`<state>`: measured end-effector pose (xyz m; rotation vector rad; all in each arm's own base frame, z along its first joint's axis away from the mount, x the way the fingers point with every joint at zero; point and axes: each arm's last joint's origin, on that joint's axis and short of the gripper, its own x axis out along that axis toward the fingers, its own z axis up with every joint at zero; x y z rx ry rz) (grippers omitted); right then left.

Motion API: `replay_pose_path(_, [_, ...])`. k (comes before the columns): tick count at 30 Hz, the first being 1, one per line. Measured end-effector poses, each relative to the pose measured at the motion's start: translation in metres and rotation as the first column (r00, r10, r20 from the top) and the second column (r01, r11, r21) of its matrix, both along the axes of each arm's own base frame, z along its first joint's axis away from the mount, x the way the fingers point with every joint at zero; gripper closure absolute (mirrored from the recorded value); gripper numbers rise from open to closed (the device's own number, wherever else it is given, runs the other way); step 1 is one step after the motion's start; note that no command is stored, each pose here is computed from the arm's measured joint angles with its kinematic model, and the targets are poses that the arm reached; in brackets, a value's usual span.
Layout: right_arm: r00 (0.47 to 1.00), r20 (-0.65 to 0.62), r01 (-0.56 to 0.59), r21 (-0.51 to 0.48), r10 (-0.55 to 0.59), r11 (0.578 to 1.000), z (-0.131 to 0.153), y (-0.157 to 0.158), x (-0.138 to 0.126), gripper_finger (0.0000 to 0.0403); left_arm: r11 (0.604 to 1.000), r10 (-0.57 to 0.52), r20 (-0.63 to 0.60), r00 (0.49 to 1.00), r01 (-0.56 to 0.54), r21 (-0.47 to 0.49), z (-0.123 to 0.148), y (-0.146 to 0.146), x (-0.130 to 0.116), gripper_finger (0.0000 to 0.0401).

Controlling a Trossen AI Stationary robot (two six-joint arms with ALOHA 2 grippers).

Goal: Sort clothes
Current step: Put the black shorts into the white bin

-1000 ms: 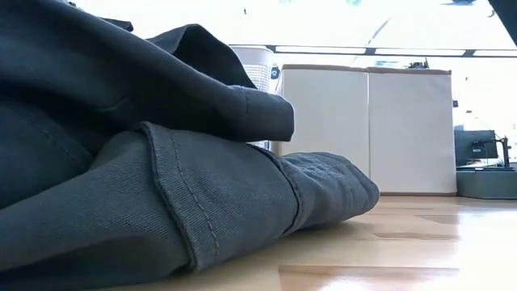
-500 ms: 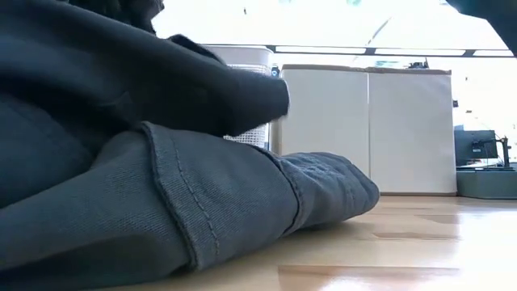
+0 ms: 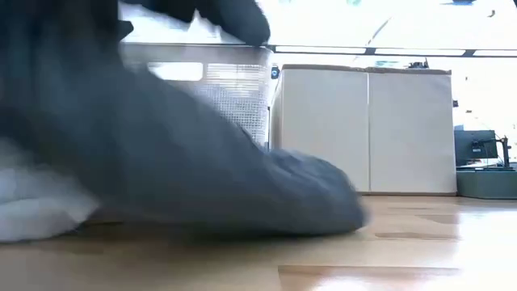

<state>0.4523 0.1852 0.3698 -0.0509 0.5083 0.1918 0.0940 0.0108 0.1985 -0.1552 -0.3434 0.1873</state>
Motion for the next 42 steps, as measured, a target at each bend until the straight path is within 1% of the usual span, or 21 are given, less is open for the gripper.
replay_pose_path(1, [0.997, 0.071, 0.024, -0.002, -0.024, 1.0, 0.03, -0.008, -0.016, 0.0399, 1.0, 0.0, 0.0, 1.0, 0.0, 0.0, 0.0, 0.0, 0.0, 0.0401])
replay_pose_path(3, [0.971, 0.218, 0.102, -0.018, -0.096, 0.995, 0.085, -0.025, -0.053, 0.04, 1.0, 0.0, 0.0, 1.0, 0.0, 0.0, 0.0, 0.0, 0.0, 0.0401])
replay_pose_path(5, [0.918, 0.342, 0.228, -0.048, -0.199, 0.972, 0.129, -0.045, -0.09, 0.04, 1.0, -0.001, 0.0, 1.0, 0.001, 0.0, 0.0, 0.0, 0.0, 0.0401])
replay_pose_path(7, [0.848, 0.436, 0.369, -0.074, -0.302, 0.927, 0.163, -0.065, -0.127, 0.0401, 1.0, -0.001, 0.0, 1.0, 0.001, 0.0, 0.0, 0.0, 0.0, 0.0401])
replay_pose_path(8, [0.807, 0.473, 0.439, -0.079, -0.354, 0.895, 0.177, -0.074, -0.144, 0.0401, 1.0, -0.001, 0.0, 1.0, 0.001, 0.0, 0.0, 0.0, 0.0, 0.0401])
replay_pose_path(9, [0.761, 0.51, 0.499, -0.063, -0.401, 0.864, 0.19, -0.083, -0.162, 0.0401, 1.0, -0.001, 0.0, 1.0, 0.001, 0.0, 0.0, 0.0, 0.0, 0.0401])
replay_pose_path(11, [0.683, 0.566, 0.564, -0.007, -0.462, 0.825, 0.214, -0.1, -0.195, 0.0401, 1.0, -0.001, 0.0, 1.0, 0.001, 0.0, 0.0, 0.0, 0.0, 0.0401])
replay_pose_path(13, [0.636, 0.6, 0.581, 0.041, -0.485, 0.813, 0.228, -0.112, -0.218, 0.0402, 1.0, -0.001, 0.0, 1.0, 0.001, 0.0, 0.0, 0.0, 0.0, 0.0401])
replay_pose_path(15, [0.61, 0.621, 0.588, 0.06, -0.492, 0.806, 0.235, -0.118, -0.228, 0.0402, 1.0, -0.001, 0.0, 1.0, 0.001, 0.0, 0.0, 0.0, 0.0, 0.0401])
replay_pose_path(17, [0.593, 0.642, 0.593, 0.06, -0.486, 0.803, 0.238, -0.12, -0.228, 0.0402, 1.0, -0.001, 0.0, 1.0, 0.001, 0.0, 0.0, 0.0, 0.0, 0.0401])
replay_pose_path(18, [0.588, 0.655, 0.587, 0.058, -0.475, 0.807, 0.239, -0.121, -0.226, 0.0402, 1.0, -0.001, 0.0, 1.0, 0.001, 0.0, 0.0, 0.0, 0.0, 0.0401])
replay_pose_path(21, [0.598, 0.693, 0.517, 0.049, -0.402, 0.854, 0.236, -0.122, -0.202, 0.0402, 1.0, -0.001, 0.0, 1.0, 0.001, 0.0, 0.0, 0.0, 0.0, 0.0401])
replay_pose_path(22, [0.595, 0.71, 0.488, 0.053, -0.376, 0.871, 0.235, -0.124, -0.193, 0.0402, 1.0, -0.001, 0.0, 1.0, 0.001, 0.0, 0.0, 0.0, 0.0, 0.0401])
replay_pose_path(26, [0.531, 0.79, 0.386, 0.096, -0.306, 0.918, 0.233, -0.134, -0.159, 0.0402, 1.0, 0.0, 0.0, 1.0, 0.0, 0.0, 0.0, 0.0, 0.0, 0.0401])
replay_pose_path(30, [0.475, 0.846, 0.271, 0.123, -0.244, 0.955, 0.219, -0.149, -0.114, 0.0402, 1.0, 0.0, 0.0, 1.0, 0.0, 0.0, 0.0, 0.0, 0.0, 0.0401])
replay_pose_path(33, [0.415, 0.874, 0.288, 0.137, -0.253, 0.948, 0.207, -0.166, -0.087, 0.0402, 1.0, 0.0, 0.0, 1.0, 0.0, 0.0, 0.0, 0.0, 0.0, 0.0401])
replay_pose_path(36, [0.35, 0.89, 0.332, 0.175, -0.293, 0.927, 0.201, -0.192, -0.074, 0.0403, 1.0, 0.0, 0.0, 1.0, 0.0, 0.0, 0.0, 0.0, 0.0, 0.0401])
replay_pose_path(37, [0.335, 0.89, 0.341, 0.19, -0.308, 0.921, 0.199, -0.201, -0.071, 0.0403, 1.0, 0.0, 0.0, 1.0, 0.0, 0.0, 0.0, 0.0, 0.0, 0.0401])
replay_pose_path(38, [0.33, 0.888, 0.352, 0.199, -0.32, 0.915, 0.196, -0.21, -0.067, 0.0403, 1.0, -0.001, 0.0, 1.0, 0.001, 0.0, 0.0, 0.0, 0.0, 0.0401])
replay_pose_path(40, [0.339, 0.873, 0.38, 0.214, -0.351, 0.9, 0.188, -0.229, -0.059, 0.0403, 1.0, -0.001, 0.0, 1.0, 0.001, 0.0, 0.0, 0.0, 0.0, 0.0401])
replay_pose_path(42, [0.366, 0.852, 0.424, 0.206, -0.375, 0.882, 0.178, -0.247, -0.051, 0.0403, 1.0, 0.0, 0.0, 1.0, 0.0, 0.0, 0.0, 0.0, 0.0, 0.0401])
